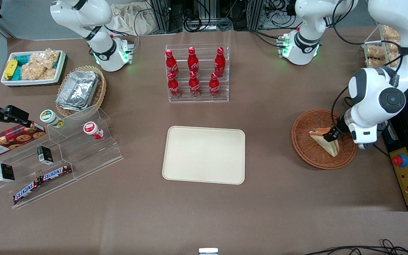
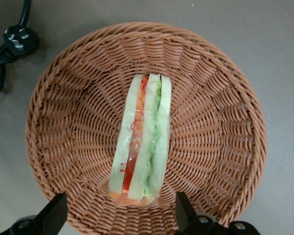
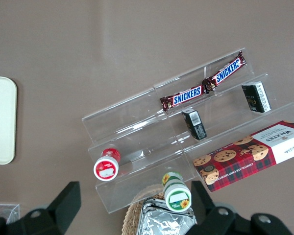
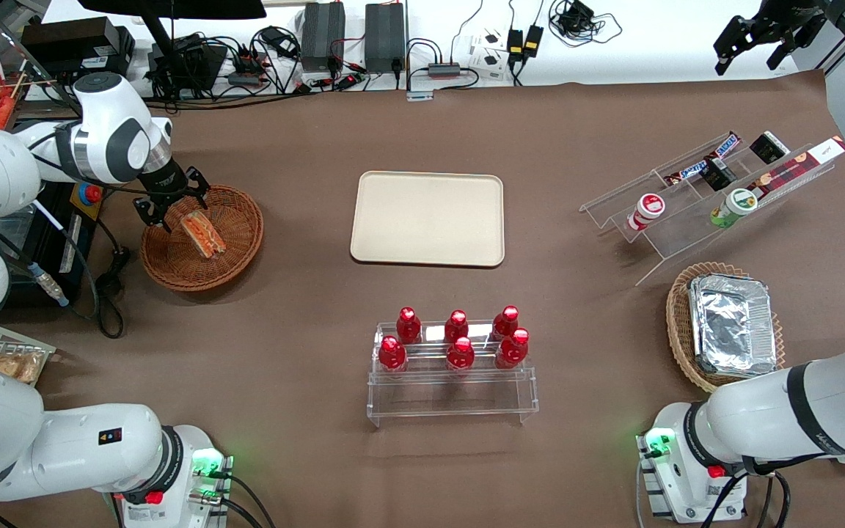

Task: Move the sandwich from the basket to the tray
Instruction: 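Close the left gripper on the sandwich and lift it from the basket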

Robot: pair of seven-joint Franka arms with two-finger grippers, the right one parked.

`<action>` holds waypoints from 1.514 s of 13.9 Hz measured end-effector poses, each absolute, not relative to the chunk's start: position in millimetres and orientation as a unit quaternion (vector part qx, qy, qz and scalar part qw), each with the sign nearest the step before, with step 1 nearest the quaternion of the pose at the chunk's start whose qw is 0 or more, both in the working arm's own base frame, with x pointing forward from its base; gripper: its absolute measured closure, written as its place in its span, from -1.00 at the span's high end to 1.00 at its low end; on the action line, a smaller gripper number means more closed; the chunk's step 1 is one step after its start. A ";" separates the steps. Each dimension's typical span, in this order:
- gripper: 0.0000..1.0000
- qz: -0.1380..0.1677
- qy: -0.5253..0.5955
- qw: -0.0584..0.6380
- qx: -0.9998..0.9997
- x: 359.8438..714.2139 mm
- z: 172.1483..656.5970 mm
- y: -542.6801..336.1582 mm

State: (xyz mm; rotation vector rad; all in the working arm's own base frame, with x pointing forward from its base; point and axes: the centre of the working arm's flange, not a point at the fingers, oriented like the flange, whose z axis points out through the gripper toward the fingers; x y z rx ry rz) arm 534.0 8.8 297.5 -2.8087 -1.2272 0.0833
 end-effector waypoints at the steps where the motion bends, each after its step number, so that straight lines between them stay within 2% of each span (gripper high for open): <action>1: 0.98 0.025 -0.399 0.036 -0.916 535.4 292.5 8.7; 7: 0.98 0.023 -0.401 0.031 -0.915 537.8 265.8 12.0; 10: 0.92 0.023 -0.401 0.031 -0.915 536.6 262.0 12.5; 11: 0.80 0.024 -0.401 0.031 -0.915 536.4 260.1 12.6; 15: -0.08 0.016 -0.381 0.045 -0.923 537.0 255.9 12.8; 16: -0.22 0.015 -0.378 0.047 -0.924 537.2 256.0 12.9; 17: -0.32 0.014 -0.377 0.048 -0.925 537.5 256.3 12.9; 21: -0.44 0.003 -0.335 0.045 -0.941 543.5 268.1 30.9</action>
